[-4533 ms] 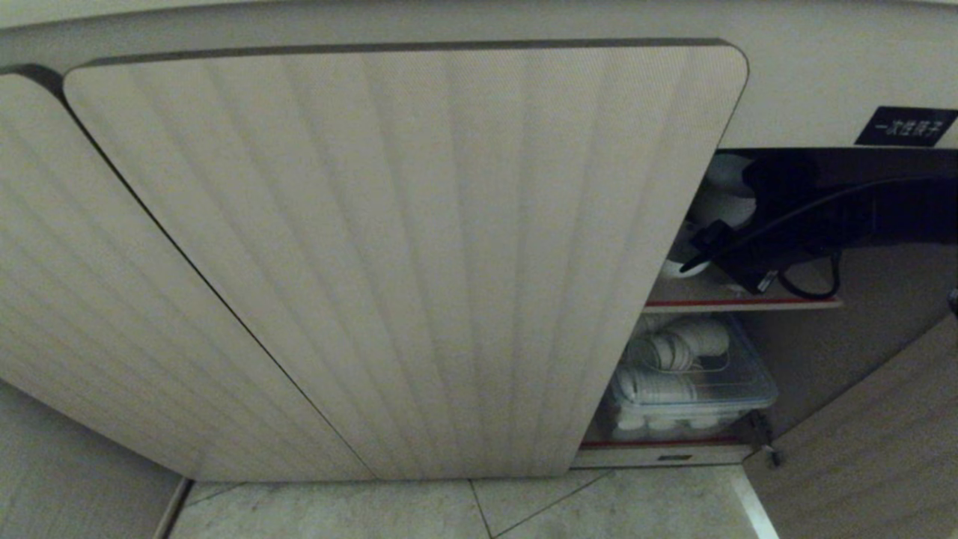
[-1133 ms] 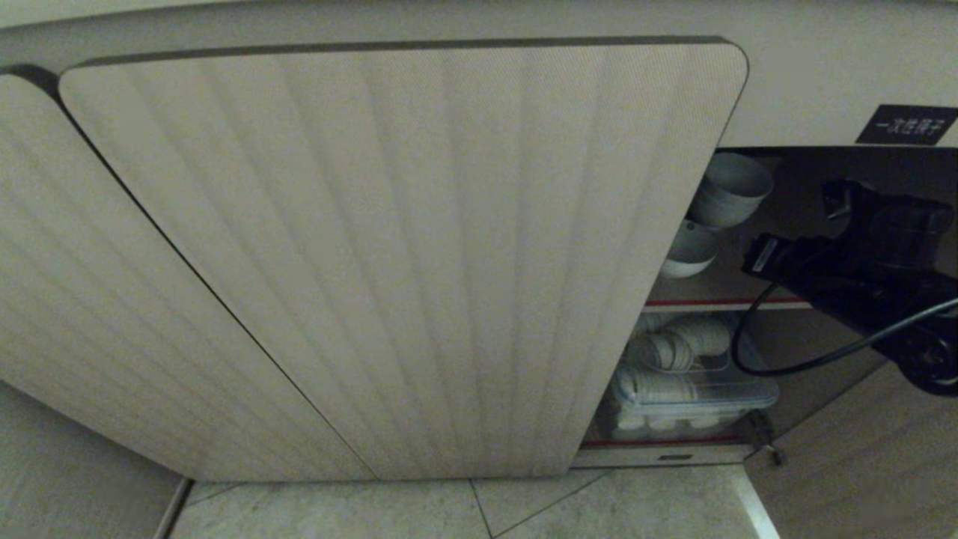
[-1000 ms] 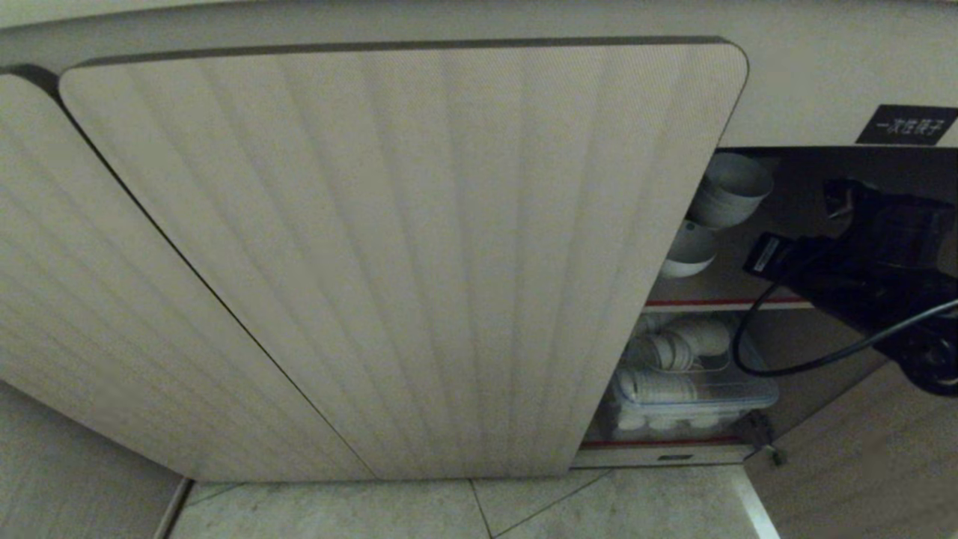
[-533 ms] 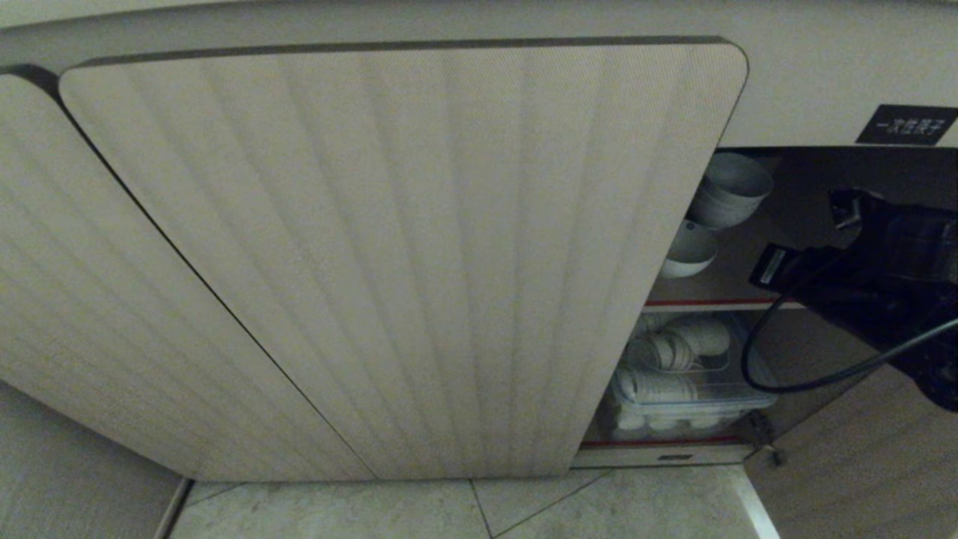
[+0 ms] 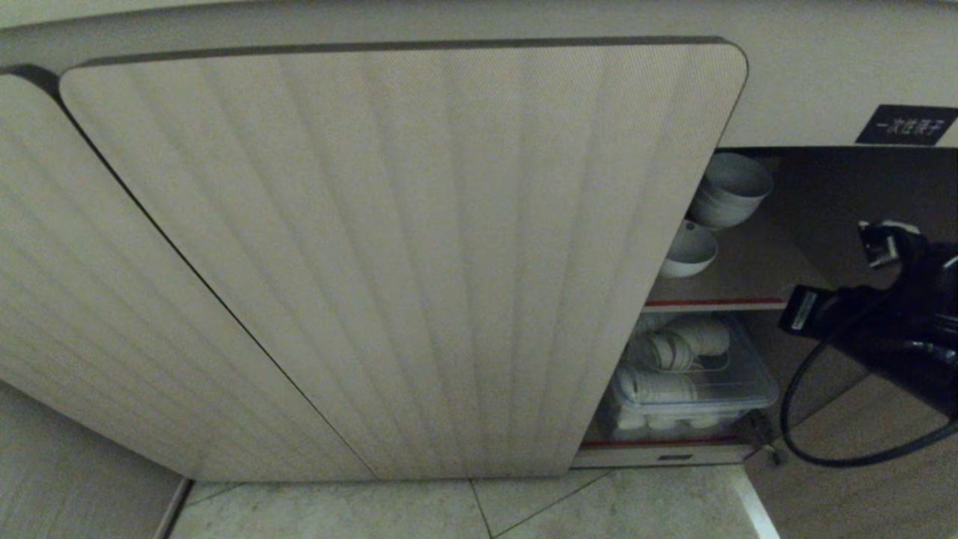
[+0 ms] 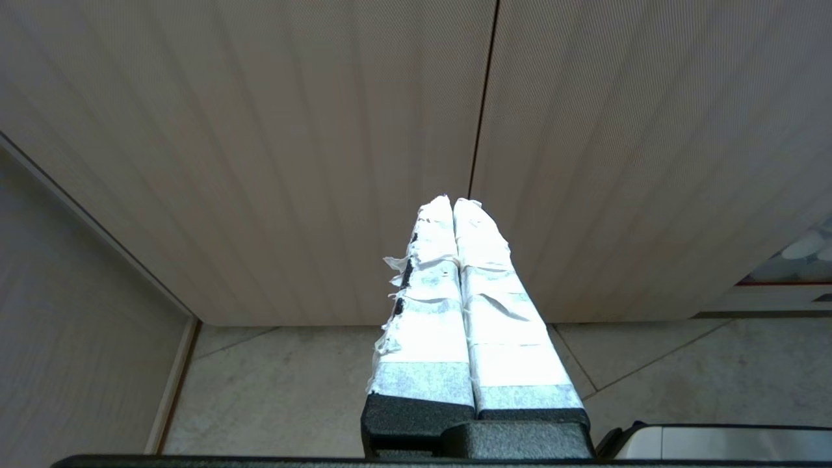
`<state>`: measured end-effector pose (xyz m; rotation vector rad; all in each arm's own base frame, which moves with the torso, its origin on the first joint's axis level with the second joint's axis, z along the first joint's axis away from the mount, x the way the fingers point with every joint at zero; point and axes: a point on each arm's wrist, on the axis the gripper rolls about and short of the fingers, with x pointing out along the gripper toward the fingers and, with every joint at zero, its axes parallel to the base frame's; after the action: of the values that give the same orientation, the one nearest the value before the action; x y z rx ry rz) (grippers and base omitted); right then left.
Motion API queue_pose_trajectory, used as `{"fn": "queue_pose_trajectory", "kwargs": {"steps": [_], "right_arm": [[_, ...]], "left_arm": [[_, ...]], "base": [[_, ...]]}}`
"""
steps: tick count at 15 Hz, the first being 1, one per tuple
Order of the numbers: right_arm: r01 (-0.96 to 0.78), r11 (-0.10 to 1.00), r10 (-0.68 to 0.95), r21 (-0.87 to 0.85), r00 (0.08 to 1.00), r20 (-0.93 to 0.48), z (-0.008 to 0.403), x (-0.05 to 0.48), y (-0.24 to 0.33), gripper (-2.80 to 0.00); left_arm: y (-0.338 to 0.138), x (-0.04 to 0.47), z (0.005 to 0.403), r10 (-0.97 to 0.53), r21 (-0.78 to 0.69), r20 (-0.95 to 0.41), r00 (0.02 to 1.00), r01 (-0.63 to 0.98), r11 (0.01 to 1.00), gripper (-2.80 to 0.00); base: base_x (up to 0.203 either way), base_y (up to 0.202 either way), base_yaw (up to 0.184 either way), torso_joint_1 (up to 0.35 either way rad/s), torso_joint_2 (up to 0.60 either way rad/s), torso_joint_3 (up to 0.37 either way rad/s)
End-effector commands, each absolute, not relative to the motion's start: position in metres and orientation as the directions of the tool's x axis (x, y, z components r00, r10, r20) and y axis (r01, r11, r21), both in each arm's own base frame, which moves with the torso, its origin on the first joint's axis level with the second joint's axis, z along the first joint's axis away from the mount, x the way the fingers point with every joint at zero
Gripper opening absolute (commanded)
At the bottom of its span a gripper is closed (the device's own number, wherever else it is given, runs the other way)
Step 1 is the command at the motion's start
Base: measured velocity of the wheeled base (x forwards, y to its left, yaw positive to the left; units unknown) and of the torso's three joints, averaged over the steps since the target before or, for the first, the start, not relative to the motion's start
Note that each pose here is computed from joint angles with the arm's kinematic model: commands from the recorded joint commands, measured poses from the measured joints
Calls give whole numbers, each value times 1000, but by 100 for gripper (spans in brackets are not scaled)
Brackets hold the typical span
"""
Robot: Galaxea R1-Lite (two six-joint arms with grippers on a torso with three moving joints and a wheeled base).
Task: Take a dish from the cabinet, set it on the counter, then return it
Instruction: Close the cabinet door
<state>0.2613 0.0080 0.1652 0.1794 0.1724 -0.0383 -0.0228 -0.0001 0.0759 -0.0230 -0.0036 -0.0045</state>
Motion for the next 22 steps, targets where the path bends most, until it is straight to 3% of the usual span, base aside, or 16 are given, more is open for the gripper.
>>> {"fn": "queue_pose_trajectory", "kwargs": {"steps": [1, 14, 17, 22], "right_arm": [[46, 983, -18, 176, 987, -159, 168, 235, 8, -280], [-152, 976, 167, 159, 982, -88, 140, 99, 9, -280], [-121, 986, 133, 111, 986, -103, 134, 79, 5, -280], [69, 998, -66, 7, 978, -198, 115, 46, -3, -280]], "left_arm": [[0, -23, 76, -5, -23, 5, 1000, 5, 1000, -280], [0, -23, 76, -5, -23, 5, 1000, 5, 1000, -280], [0, -23, 76, -5, -23, 5, 1000, 5, 1000, -280], [0, -23, 76, -5, -23, 5, 1000, 5, 1000, -280]], "base": [[0, 0, 0, 0, 0, 0], [0, 0, 0, 0, 0, 0], [0, 0, 0, 0, 0, 0], [0, 0, 0, 0, 0, 0]]}}
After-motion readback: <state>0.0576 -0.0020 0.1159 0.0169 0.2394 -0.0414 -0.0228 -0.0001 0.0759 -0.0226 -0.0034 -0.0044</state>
